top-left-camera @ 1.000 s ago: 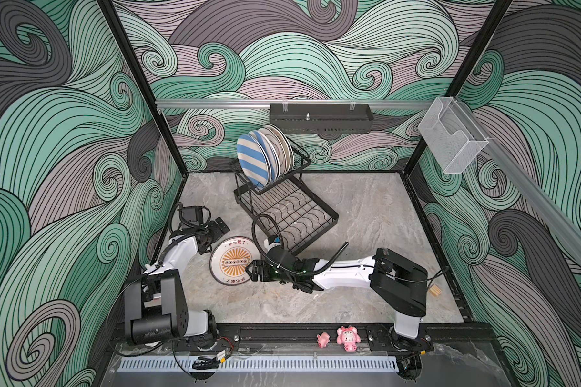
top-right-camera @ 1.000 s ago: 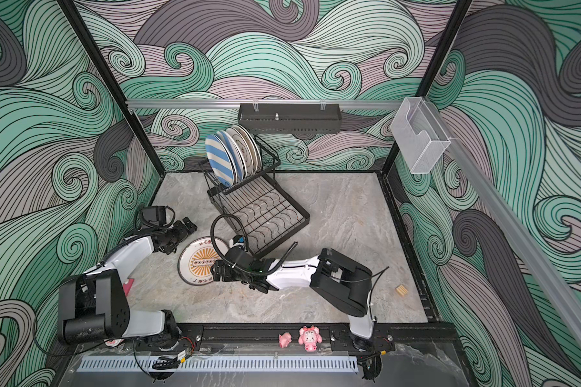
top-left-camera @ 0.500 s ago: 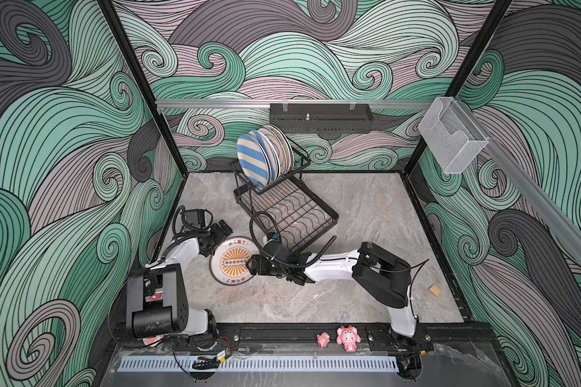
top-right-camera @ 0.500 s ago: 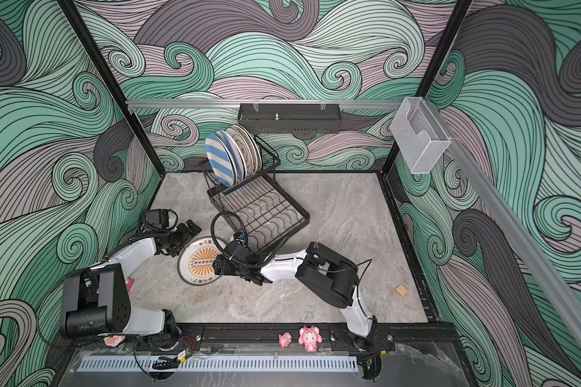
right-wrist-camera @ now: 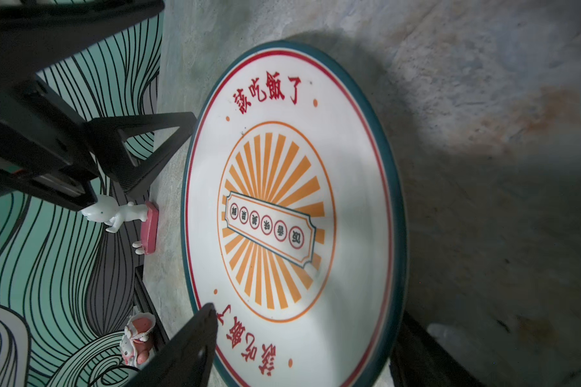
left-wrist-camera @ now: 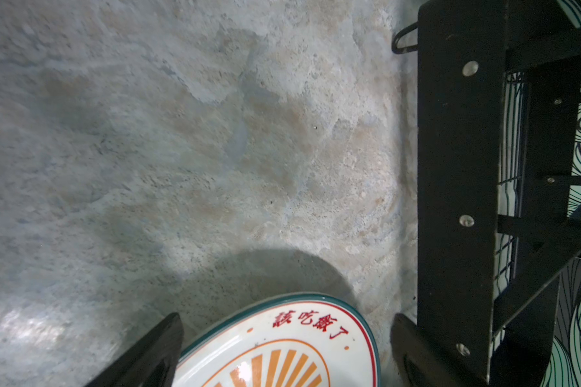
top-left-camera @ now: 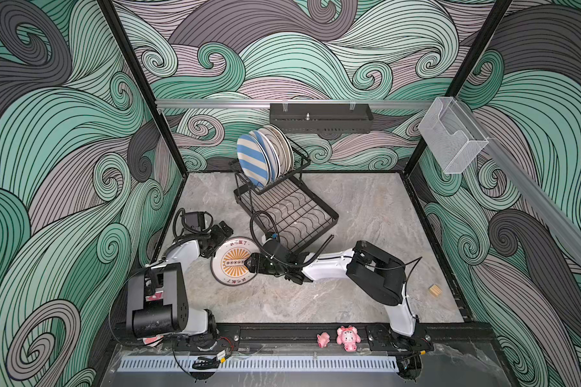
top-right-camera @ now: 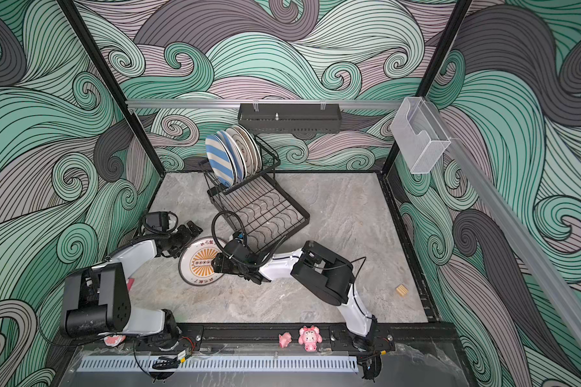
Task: Load the plates into the dish rack
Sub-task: 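Close the right gripper on the sunburst plate's rim and tilt it upright, then lift the sunburst plate and carry it to the rack with the right gripper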
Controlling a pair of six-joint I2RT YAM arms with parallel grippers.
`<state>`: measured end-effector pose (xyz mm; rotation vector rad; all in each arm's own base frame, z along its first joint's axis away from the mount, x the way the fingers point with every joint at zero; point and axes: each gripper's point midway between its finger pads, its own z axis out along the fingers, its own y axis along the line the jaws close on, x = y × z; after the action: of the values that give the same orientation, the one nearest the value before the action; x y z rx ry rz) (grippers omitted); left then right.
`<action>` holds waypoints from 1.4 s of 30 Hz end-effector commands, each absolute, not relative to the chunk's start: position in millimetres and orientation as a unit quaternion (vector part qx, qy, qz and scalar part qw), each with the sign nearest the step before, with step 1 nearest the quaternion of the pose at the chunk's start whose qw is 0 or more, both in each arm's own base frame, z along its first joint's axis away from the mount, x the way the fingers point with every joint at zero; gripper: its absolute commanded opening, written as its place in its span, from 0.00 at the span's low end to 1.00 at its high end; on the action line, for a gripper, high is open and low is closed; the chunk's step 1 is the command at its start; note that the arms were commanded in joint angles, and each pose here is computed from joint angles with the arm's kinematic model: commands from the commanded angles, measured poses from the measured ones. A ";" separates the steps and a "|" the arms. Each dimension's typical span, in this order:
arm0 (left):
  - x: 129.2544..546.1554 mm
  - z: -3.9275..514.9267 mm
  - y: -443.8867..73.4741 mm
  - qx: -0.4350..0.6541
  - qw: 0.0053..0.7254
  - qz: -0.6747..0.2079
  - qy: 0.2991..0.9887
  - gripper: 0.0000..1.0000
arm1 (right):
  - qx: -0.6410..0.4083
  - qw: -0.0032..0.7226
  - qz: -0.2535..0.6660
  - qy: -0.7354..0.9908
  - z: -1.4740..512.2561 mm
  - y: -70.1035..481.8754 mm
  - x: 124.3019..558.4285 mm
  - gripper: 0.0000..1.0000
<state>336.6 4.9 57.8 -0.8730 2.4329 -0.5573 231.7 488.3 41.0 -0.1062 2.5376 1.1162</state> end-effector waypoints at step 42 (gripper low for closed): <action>324.7 127.6 -10.0 -0.293 0.282 -0.251 0.879 0.99 | -0.038 0.266 0.430 0.862 118.6 469.5 250.4 0.00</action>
<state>320.6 -9.5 97.3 -0.8242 2.3925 -0.6546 242.7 466.8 70.2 -0.0734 2.4616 1.1004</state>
